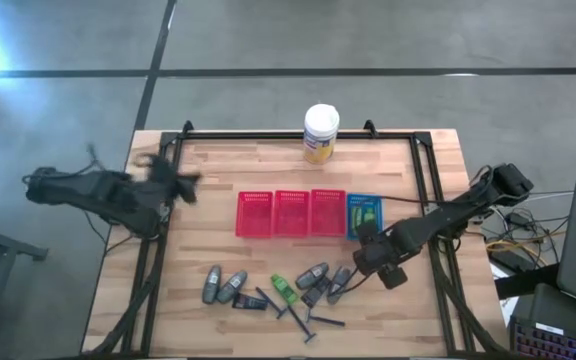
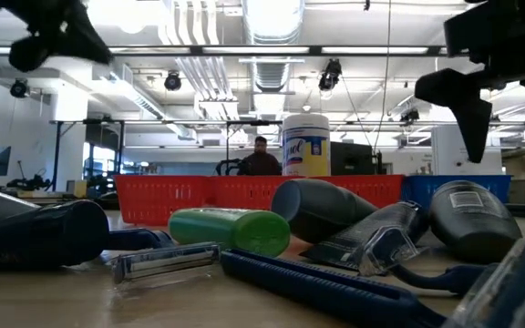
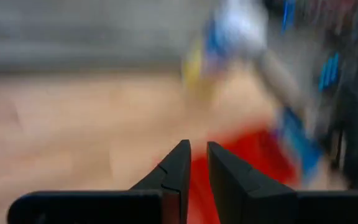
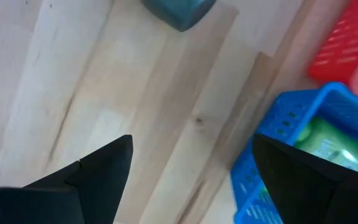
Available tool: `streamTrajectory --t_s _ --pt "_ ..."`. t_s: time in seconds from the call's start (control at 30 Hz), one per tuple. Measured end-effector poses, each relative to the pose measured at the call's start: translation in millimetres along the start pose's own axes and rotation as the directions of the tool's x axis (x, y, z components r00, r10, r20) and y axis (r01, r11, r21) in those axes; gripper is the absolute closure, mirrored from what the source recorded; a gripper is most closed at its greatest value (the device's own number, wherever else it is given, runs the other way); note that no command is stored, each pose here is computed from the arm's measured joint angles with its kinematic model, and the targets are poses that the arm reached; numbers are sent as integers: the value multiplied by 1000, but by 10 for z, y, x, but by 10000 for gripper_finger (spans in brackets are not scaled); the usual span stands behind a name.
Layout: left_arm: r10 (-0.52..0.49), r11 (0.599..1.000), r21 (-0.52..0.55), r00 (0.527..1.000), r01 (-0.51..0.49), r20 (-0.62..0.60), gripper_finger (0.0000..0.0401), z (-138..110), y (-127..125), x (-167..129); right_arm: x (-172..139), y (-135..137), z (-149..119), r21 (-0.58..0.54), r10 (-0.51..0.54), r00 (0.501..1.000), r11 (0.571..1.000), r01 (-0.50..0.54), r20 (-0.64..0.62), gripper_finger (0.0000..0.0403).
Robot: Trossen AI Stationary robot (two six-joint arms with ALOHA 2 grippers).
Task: Pick & Place Travel size toiletries
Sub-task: Put the black deodorant into the left red bin
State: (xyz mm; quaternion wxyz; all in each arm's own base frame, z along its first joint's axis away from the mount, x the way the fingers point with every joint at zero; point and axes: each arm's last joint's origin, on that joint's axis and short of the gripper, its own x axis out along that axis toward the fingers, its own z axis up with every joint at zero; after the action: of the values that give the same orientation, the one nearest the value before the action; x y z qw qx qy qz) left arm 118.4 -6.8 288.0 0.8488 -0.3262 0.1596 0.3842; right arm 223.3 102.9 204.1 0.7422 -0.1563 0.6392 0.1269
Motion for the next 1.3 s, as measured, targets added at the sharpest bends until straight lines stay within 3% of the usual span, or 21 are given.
streamTrajectory --t_s 0.1,0.2,0.33,0.57,0.73,0.83,1.2,1.3 --pt "-5 999 42 973 15 -232 343 -177 -127 156 -21 -6 -52 -22 -8 1000 1000 8 25 74" --pt "40 996 90 901 -1 -432 343 -360 -244 321 -33 -9 -91 -31 -8 999 999 9 33 75" --pt "116 993 60 806 -99 -581 343 -504 -379 471 -52 -11 -140 -7 -8 999 1000 8 44 81" --pt "241 951 79 557 -300 -795 343 -719 -407 547 -42 -15 -268 34 -11 999 999 10 45 92" --pt "214 957 63 543 -284 -812 337 -797 -472 523 -78 -28 -391 40 -33 998 999 31 57 77" --pt "172 954 4 534 -301 -828 305 -837 -523 494 -139 -35 -467 46 -33 996 998 29 84 60" --pt "105 933 -82 482 -351 -870 60 -1167 -712 294 -200 -43 -617 58 -31 990 998 23 134 38" --pt "132 929 -56 469 -367 -873 16 -1347 -758 274 -183 -42 -605 59 -32 991 998 24 127 38"
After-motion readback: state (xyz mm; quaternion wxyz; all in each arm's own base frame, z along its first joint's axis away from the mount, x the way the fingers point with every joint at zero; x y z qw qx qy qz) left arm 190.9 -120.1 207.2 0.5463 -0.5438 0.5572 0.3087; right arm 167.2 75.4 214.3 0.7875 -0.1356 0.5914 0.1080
